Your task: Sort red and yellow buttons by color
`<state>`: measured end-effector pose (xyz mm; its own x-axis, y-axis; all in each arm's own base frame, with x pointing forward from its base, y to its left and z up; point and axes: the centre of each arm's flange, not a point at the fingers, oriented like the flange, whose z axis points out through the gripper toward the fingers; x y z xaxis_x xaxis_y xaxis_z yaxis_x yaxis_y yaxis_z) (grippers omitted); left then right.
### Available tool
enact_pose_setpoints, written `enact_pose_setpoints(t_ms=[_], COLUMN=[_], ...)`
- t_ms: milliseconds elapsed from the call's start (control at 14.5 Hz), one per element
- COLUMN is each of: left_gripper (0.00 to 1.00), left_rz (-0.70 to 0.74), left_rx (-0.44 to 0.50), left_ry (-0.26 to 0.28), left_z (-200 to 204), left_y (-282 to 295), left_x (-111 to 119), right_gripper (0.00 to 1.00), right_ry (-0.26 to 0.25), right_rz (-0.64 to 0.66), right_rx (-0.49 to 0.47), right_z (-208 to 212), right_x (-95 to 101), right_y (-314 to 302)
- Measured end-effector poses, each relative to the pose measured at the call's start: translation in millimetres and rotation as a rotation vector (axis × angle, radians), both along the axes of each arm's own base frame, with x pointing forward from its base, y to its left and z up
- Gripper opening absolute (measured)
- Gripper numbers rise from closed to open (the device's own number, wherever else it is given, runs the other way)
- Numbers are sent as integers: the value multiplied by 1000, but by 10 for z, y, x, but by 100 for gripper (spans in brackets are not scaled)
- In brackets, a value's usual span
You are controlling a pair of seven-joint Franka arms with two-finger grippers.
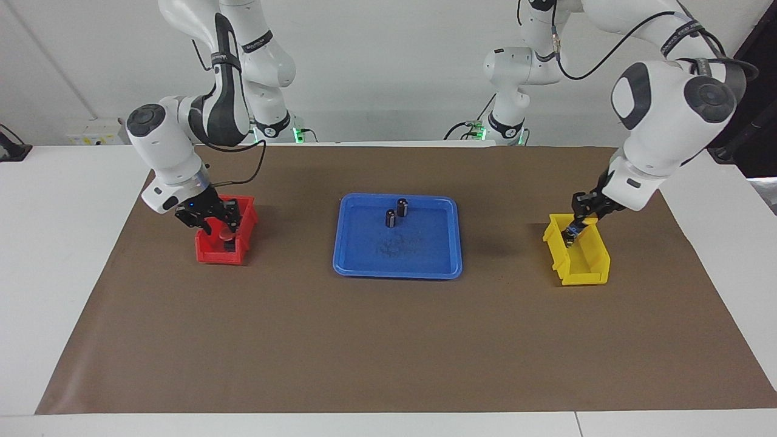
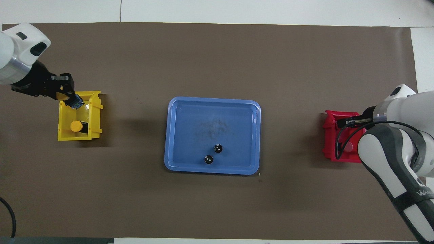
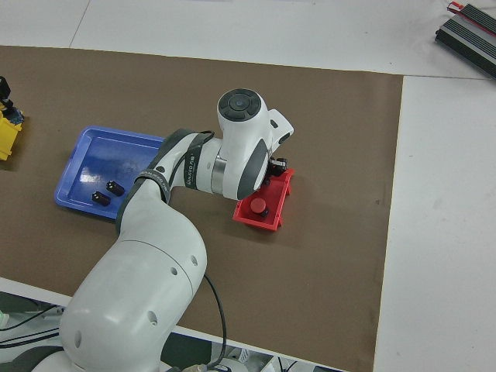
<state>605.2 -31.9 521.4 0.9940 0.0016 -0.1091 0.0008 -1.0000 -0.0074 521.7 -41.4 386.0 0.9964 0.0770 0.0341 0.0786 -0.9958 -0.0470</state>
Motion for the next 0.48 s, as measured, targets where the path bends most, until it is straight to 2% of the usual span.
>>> enact_pose_setpoints(t_ms=[69,275,482], left_gripper=[41,41,41], left_rz=[-11,-26,-30], left_rx=[-3,-8,-8], left_ry=[-5,-60,-87], left_z=[-11,-186,-521], left_y=[116,325,361], left_x=[13,59,26], right_gripper=[73,99,100], right_ry=[12,8,1], right_rz=[0,2,-24], right_rx=[3,9,14], right_z=[90,531,1066], right_x=[34,203,321], right_y=[-12,-46,-77])
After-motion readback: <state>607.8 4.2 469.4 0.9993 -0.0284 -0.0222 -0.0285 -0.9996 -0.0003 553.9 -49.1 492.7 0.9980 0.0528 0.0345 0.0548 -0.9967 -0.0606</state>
